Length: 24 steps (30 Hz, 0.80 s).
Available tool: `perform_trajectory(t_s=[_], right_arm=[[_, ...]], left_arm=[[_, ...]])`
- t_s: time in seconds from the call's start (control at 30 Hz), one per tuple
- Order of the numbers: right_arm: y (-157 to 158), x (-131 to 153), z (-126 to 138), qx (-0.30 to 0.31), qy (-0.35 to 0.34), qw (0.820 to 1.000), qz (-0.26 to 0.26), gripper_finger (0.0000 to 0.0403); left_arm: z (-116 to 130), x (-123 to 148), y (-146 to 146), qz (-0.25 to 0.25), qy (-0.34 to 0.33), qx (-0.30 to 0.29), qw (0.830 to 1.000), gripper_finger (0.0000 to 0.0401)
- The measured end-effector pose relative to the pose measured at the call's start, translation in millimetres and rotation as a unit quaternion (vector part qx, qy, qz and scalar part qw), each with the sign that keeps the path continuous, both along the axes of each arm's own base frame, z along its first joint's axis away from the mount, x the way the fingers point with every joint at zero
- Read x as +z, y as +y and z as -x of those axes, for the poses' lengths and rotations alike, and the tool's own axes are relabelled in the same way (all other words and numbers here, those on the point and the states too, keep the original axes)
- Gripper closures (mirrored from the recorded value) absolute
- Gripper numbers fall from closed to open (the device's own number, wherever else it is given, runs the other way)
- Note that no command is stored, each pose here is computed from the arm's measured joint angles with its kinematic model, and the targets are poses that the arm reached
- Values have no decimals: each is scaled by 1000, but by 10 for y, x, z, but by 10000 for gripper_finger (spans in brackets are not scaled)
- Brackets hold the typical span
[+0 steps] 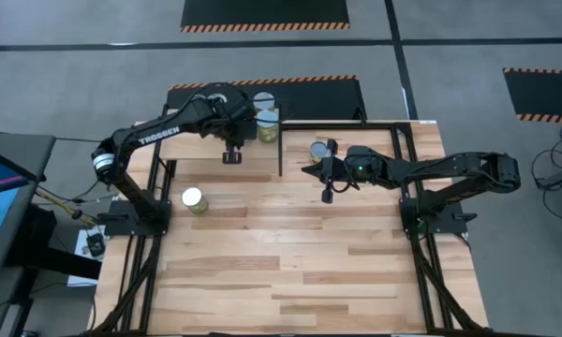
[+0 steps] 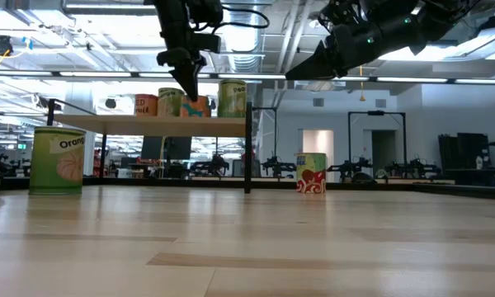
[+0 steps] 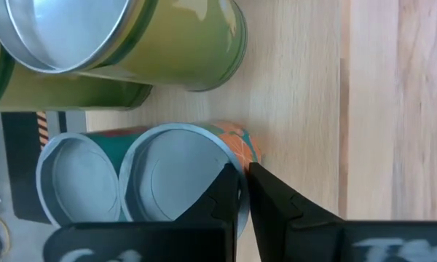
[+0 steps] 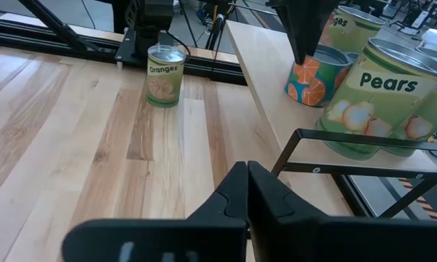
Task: Pick and place cans onto a shelf
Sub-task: Put the bottom canned orange on the shelf
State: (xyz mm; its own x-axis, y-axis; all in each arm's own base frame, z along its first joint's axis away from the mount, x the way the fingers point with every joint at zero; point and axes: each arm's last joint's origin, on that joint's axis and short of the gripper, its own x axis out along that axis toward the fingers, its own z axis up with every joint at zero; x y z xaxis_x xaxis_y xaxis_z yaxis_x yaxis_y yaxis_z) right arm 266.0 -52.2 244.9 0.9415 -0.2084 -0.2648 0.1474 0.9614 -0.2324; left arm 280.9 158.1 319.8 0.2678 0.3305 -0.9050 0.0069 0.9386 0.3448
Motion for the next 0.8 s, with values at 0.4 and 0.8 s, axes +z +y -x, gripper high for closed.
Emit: perform_trajectory(t_s=[0.4,0.8], right_arm=[[4,0,-1,1,0,1000,0,388],[3,0,-1,1,0,1000,0,388]], left_arm=[[59,56,111,27,-24,36,999,377],[34,71,127,19,-39,36,998,341]])
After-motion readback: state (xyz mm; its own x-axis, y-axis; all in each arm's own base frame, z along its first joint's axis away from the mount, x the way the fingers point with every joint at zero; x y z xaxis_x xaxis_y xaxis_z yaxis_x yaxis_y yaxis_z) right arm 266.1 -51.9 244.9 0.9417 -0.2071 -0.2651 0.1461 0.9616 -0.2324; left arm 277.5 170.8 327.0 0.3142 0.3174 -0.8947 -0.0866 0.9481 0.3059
